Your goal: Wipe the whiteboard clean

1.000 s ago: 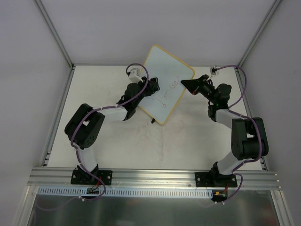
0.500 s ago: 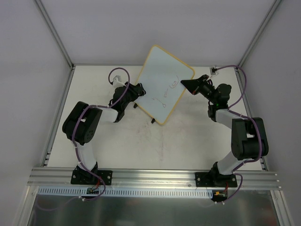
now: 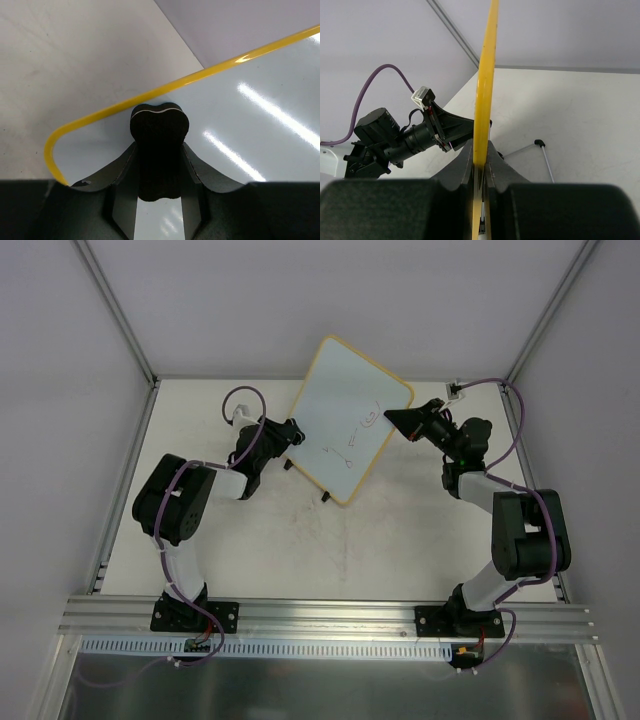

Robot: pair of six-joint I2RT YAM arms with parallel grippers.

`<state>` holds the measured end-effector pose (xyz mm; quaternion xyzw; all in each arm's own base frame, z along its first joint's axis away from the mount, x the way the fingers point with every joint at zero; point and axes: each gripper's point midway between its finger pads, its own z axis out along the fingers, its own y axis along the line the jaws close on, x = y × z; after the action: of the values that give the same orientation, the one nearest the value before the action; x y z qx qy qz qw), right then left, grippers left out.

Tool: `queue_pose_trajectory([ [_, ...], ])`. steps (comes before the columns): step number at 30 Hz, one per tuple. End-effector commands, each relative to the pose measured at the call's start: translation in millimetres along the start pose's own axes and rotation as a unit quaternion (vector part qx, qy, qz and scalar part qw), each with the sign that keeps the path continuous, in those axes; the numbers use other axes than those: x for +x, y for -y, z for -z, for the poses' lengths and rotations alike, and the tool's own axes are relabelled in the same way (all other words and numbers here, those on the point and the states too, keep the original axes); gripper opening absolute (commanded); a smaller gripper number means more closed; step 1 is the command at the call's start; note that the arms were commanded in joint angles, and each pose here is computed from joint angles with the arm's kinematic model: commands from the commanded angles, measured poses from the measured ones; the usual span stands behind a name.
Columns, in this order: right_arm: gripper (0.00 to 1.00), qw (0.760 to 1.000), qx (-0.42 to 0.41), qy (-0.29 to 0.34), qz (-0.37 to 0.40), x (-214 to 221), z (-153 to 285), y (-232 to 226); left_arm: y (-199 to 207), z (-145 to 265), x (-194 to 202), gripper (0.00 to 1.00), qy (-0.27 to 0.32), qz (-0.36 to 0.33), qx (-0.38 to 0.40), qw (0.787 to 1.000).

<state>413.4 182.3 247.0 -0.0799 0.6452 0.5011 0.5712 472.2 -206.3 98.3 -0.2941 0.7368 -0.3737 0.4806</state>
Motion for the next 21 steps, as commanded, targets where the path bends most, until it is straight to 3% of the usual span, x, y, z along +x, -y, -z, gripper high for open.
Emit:
queue_pose_trajectory([
  [1, 0.0, 0.994, -0.09, -0.034, 0.053, 10.3, -1.9, -37.7, -79.7, 8.6, 27.0, 0.0, -0.044, -0.012, -0.132, 0.99],
  [10, 0.0, 0.994, -0.092, -0.035, 0.053, 10.3, -1.8, -38.4, -53.5, -4.0, 23.2, 0.0, -0.067, -0.043, -0.11, 0.991],
  [21, 0.0, 0.993, -0.095, -0.039, 0.053, 13.0, -2.4, -40.3, 17.4, -8.4, 18.1, 0.0, -0.073, -0.13, -0.071, 0.986],
])
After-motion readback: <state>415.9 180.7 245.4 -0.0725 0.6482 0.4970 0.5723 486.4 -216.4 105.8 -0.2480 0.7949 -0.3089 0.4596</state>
